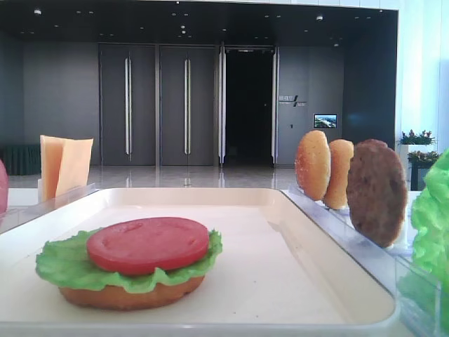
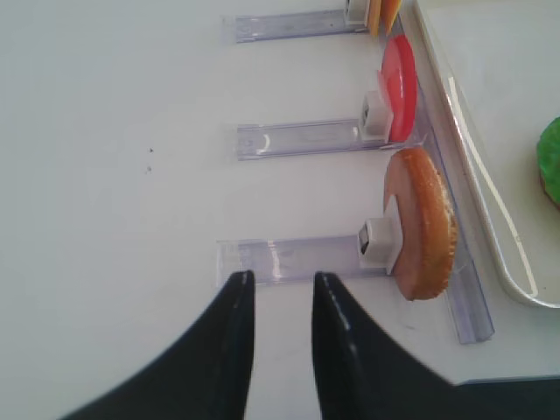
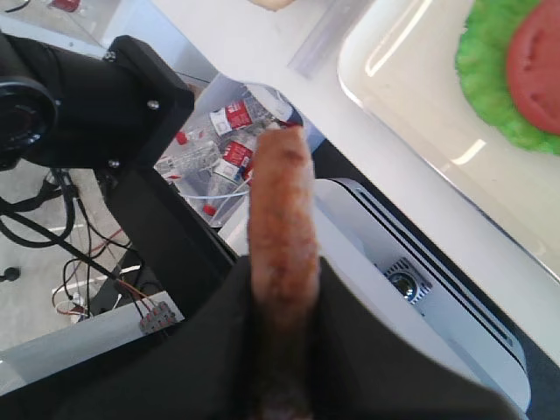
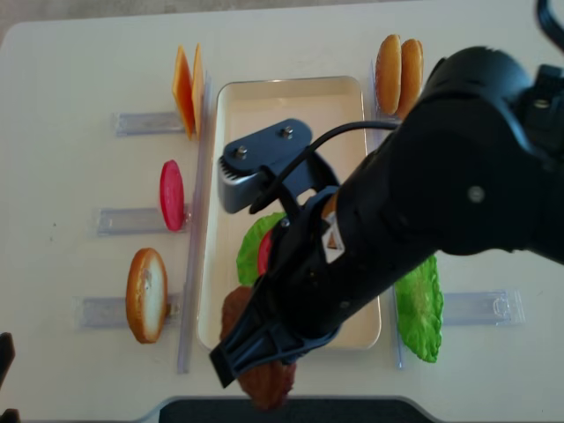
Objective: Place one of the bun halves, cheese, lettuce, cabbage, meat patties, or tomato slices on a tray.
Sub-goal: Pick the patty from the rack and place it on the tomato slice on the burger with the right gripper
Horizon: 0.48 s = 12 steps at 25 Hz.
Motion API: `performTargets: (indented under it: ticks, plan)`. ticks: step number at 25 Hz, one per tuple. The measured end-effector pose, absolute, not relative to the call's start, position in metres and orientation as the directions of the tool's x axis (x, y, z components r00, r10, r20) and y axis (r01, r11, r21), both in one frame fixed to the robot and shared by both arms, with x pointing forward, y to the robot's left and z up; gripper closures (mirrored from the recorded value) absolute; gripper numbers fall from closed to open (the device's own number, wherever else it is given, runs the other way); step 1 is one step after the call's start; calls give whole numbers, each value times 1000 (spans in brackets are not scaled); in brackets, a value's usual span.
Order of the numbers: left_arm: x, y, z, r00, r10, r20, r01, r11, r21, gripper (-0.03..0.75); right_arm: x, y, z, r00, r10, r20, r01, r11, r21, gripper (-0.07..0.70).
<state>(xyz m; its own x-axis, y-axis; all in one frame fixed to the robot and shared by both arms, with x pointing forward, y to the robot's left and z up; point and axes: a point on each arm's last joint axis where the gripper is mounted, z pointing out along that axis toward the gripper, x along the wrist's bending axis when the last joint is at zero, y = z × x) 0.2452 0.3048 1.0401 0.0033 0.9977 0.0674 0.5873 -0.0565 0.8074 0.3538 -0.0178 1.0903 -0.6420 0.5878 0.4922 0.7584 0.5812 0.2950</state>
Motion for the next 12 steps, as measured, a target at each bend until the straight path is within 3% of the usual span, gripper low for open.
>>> performTargets:
  ticks: [12]
  plan:
    - [245, 305, 1040, 3, 998, 67, 587, -57, 807, 545, 360, 11, 1075, -650, 398, 647, 712, 617, 335, 503]
